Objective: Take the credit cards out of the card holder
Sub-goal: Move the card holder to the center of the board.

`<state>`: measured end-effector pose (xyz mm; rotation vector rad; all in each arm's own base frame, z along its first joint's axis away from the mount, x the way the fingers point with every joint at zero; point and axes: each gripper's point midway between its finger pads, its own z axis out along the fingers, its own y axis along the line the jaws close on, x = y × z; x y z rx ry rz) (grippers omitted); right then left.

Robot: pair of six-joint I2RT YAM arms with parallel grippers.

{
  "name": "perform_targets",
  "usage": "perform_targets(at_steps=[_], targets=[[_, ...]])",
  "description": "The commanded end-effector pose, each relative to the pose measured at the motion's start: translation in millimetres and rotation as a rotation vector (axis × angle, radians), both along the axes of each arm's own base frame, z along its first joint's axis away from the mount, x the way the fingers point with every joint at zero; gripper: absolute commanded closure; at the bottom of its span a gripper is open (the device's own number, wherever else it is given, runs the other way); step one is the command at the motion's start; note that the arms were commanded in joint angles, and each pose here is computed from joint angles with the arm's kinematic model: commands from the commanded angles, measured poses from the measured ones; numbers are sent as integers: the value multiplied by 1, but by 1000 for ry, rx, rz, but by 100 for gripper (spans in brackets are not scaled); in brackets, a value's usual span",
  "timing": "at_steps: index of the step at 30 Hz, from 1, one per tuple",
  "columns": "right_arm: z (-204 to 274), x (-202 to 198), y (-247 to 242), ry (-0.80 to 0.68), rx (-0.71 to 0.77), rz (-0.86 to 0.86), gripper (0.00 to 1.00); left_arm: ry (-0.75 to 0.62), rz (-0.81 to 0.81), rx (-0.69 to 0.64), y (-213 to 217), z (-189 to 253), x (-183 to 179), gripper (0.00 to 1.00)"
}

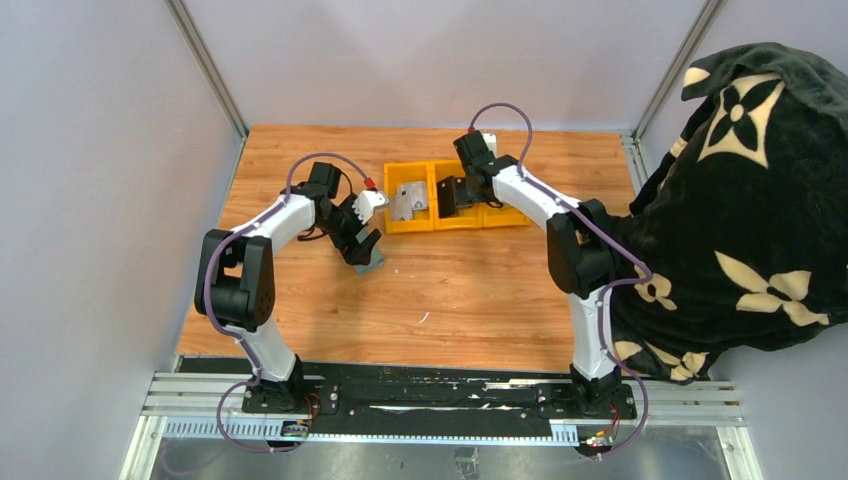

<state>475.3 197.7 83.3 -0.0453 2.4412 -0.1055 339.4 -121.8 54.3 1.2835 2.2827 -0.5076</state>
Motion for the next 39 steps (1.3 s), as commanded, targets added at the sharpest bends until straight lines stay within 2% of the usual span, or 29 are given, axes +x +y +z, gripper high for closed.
perform_targets(at_steps=[1,4,7,16,19,25,27,28,29,33,34,37,39], targets=[[-2,-40,-12,56,0,-44,71,26,-75,13,-7,-16,-11,0],[1,-55,-15,47,-2,-51,73,33,-104,29,-9,-20,-16,1],[3,-69,-19,46,3,-56,76,52,-149,46,-9,-25,-30,7],[8,-98,-12,58,10,-1,79,165,-315,85,-15,-36,-99,39],[15,-106,-5,45,18,14,71,194,-366,73,-21,-34,-125,50],[38,-108,-1,-2,34,19,38,266,-403,-17,-31,-13,-167,58],[47,-109,-1,-22,35,11,28,261,-388,-13,-30,-5,-168,53],[53,-110,-1,-37,34,6,22,242,-376,-6,-29,1,-165,45],[60,-111,1,-55,34,4,19,227,-359,3,-28,7,-161,34],[84,-130,34,-115,60,69,17,157,-209,-24,-28,45,-133,5],[89,-137,46,-128,66,97,16,127,-158,-51,-26,58,-121,1],[95,-167,94,-151,107,230,16,31,-4,-157,-12,107,-84,0],[92,-196,137,-140,147,353,15,-30,111,-176,7,133,-57,0]])
